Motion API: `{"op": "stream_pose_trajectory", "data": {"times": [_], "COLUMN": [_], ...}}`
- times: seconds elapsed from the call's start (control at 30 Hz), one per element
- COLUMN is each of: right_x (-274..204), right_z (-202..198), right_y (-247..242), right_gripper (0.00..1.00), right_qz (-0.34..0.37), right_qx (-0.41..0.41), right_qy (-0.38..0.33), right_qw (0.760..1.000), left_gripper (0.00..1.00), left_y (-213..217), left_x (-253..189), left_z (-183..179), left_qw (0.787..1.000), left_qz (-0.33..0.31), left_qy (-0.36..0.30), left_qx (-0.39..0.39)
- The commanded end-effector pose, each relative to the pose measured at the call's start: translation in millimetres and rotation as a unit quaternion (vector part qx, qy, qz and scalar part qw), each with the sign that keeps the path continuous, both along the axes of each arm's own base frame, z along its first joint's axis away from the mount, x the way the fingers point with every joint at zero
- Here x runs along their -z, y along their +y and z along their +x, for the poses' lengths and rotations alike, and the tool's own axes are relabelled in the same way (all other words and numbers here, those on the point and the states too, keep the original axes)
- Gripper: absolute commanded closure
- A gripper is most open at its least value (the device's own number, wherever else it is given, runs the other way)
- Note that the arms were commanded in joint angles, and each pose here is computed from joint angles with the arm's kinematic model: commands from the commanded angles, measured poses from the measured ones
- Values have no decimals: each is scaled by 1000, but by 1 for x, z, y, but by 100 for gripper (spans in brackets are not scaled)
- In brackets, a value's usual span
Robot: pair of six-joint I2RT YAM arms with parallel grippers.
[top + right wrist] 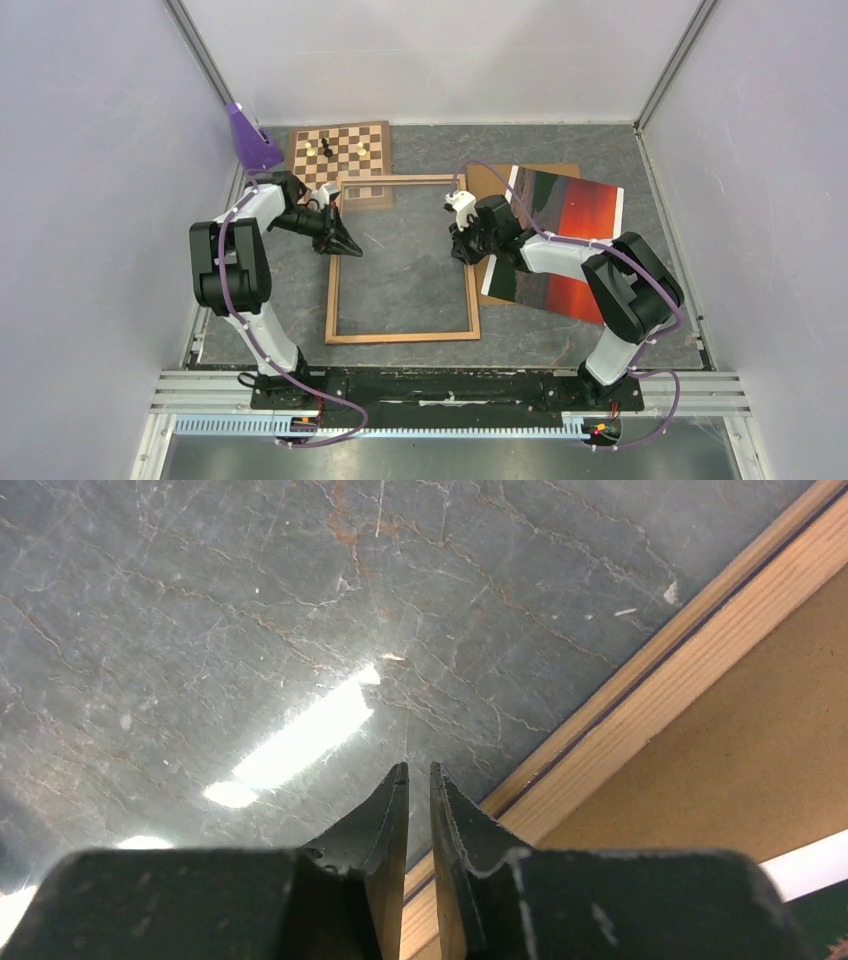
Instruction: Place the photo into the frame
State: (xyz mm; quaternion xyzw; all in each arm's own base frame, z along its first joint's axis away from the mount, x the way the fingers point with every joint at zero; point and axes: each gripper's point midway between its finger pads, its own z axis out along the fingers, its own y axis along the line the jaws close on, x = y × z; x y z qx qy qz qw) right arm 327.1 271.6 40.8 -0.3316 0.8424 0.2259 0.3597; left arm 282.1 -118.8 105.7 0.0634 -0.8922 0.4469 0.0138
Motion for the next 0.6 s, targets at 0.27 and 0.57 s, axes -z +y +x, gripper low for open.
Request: {"op": "stream_pose_trajectory", "data": {"times": [0.27,0.57], "right_x": [-12,-13], "right_z": [10,11], "right_y": [4,4], "right_gripper": [84,84], "right_qz": [-3,-4], "right_qx": [-5,-5], "right_qy": [-27,-28], "right_qw": [1000,1000], "left_gripper": [98,98], "left_y": [-9,-7], "left_x": [-30,-26], "left_z": [20,12], "left_qw": [999,999], "left_qz": [-39,-31], "left_qy": [-22,-22], "left_qx": [-22,-6]}}
